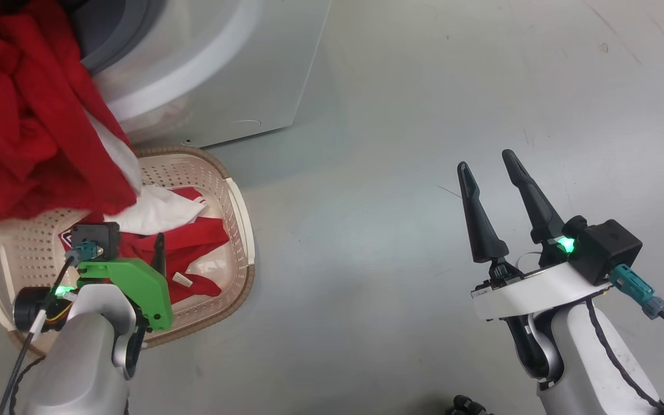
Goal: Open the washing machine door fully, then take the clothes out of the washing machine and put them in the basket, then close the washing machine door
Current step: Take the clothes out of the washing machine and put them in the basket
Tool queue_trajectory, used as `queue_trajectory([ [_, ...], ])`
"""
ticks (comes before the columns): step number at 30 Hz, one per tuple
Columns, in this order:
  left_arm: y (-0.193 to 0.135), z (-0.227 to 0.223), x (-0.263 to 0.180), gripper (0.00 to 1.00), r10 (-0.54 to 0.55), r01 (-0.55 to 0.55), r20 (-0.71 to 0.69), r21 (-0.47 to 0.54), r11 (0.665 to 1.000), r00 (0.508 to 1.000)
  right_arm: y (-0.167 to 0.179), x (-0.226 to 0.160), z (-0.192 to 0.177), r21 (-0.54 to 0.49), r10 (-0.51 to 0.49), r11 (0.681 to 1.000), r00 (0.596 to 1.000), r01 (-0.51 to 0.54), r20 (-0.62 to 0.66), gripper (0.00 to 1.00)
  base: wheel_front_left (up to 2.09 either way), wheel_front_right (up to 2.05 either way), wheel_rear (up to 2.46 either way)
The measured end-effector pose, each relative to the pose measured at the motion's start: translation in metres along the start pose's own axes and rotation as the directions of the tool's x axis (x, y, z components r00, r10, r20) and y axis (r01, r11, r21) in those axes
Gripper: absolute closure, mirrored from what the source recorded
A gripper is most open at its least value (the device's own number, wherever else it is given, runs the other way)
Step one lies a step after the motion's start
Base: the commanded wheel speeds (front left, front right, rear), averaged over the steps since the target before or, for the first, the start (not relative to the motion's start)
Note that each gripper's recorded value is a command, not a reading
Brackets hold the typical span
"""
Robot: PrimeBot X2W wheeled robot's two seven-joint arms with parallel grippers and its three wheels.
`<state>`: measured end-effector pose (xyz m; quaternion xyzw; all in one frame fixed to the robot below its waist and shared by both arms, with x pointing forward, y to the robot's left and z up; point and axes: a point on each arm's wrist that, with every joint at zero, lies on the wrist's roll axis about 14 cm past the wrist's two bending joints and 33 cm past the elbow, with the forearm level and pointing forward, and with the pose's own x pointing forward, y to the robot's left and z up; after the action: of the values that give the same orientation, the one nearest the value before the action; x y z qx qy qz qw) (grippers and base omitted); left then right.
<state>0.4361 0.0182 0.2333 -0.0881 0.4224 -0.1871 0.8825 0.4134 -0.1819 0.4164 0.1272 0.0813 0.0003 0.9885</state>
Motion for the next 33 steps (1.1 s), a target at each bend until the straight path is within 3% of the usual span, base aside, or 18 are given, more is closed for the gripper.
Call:
queue_trajectory([
  [12,0.015,0.01,-0.008,0.0,0.042,-0.041,0.082,-0.02,0.999,0.996,-0.001,0.008,0.008,0.004,0.0,1.0,1.0,0.0,0.029,0.0,0.0,0.0,0.0],
  [18,0.023,0.029,-0.019,0.0,0.08,-0.069,0.19,-0.065,0.996,0.979,0.006,0.013,0.009,-0.004,0.025,1.0,0.999,-0.025,0.038,0.0,0.0,0.0,0.0],
  [33,0.043,0.112,-0.084,0.0,0.169,-0.147,0.515,-0.083,0.986,0.841,0.027,0.011,0.01,-0.038,0.108,0.994,0.994,-0.107,0.035,0.0,0.0,0.0,0.0],
])
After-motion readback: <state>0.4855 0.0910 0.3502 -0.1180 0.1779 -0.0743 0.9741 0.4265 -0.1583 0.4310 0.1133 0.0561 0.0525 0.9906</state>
